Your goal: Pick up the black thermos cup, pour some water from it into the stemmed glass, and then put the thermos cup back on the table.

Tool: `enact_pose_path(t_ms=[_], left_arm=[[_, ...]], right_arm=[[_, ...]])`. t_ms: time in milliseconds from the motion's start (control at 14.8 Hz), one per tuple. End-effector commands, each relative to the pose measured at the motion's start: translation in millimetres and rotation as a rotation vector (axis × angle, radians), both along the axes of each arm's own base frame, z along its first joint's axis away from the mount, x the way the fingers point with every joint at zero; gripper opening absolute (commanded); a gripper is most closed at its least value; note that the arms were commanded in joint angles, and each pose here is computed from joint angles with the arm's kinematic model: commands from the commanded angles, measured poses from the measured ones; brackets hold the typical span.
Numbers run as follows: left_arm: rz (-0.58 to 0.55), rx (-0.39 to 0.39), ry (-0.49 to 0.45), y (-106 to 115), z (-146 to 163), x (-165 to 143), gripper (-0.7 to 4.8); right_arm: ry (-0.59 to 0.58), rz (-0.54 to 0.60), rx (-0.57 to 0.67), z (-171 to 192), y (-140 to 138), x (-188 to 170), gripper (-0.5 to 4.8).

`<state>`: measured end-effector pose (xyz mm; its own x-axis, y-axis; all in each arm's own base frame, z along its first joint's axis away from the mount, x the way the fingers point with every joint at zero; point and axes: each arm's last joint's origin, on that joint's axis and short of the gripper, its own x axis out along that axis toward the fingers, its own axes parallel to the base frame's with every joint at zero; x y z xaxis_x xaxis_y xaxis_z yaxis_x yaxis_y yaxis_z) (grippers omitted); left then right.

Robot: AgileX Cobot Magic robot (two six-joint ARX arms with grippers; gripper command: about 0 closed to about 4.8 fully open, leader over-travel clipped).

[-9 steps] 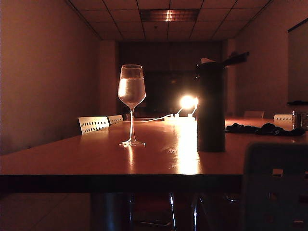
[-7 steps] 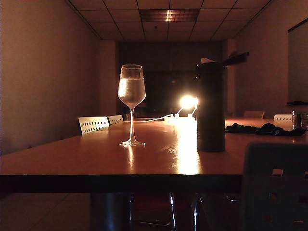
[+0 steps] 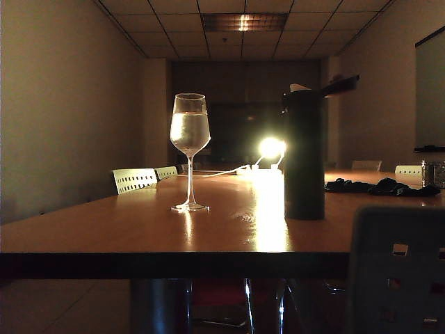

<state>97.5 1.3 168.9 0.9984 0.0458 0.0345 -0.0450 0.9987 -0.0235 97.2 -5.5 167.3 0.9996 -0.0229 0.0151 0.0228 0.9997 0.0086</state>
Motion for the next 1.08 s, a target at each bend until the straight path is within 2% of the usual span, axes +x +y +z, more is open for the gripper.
enact_pose_path(t_ms=[68,136,407,610,745,949,1084], left_arm=[[-0.061,-0.091,-0.057,-1.6,12.3,-2.1,4.79],[-0.111,-0.086,-0.090,-3.1,24.9,-5.2,4.79],[-0.155,-0.076,-0.181,-4.2,75.0,-23.4,4.79],[-0.213,-0.090,-0.201,-5.8,101.9,-24.2,4.79],[-0.289,-0.087,-0.196,-8.0,124.2,-14.6,4.79],[-0.377,-0.108,-0.176,-10.5,153.0,15.7,4.79],[-0.402,-0.125,-0.188,-12.7,167.0,37.9,4.79]], right_arm=[[-0.120,0.045,0.006,35.1,1.9,-8.0,4.75],[-0.152,0.082,-0.001,49.0,3.3,-12.7,4.76],[-0.228,0.082,-0.044,98.6,4.8,-32.9,4.79],[-0.251,0.085,-0.059,128.0,5.2,-36.6,4.79],[-0.262,0.144,-0.057,155.6,6.7,-35.0,4.79],[-0.277,0.255,-0.035,195.4,8.4,-17.5,4.79],[-0.304,0.256,-0.041,211.3,7.2,0.3,4.79]])
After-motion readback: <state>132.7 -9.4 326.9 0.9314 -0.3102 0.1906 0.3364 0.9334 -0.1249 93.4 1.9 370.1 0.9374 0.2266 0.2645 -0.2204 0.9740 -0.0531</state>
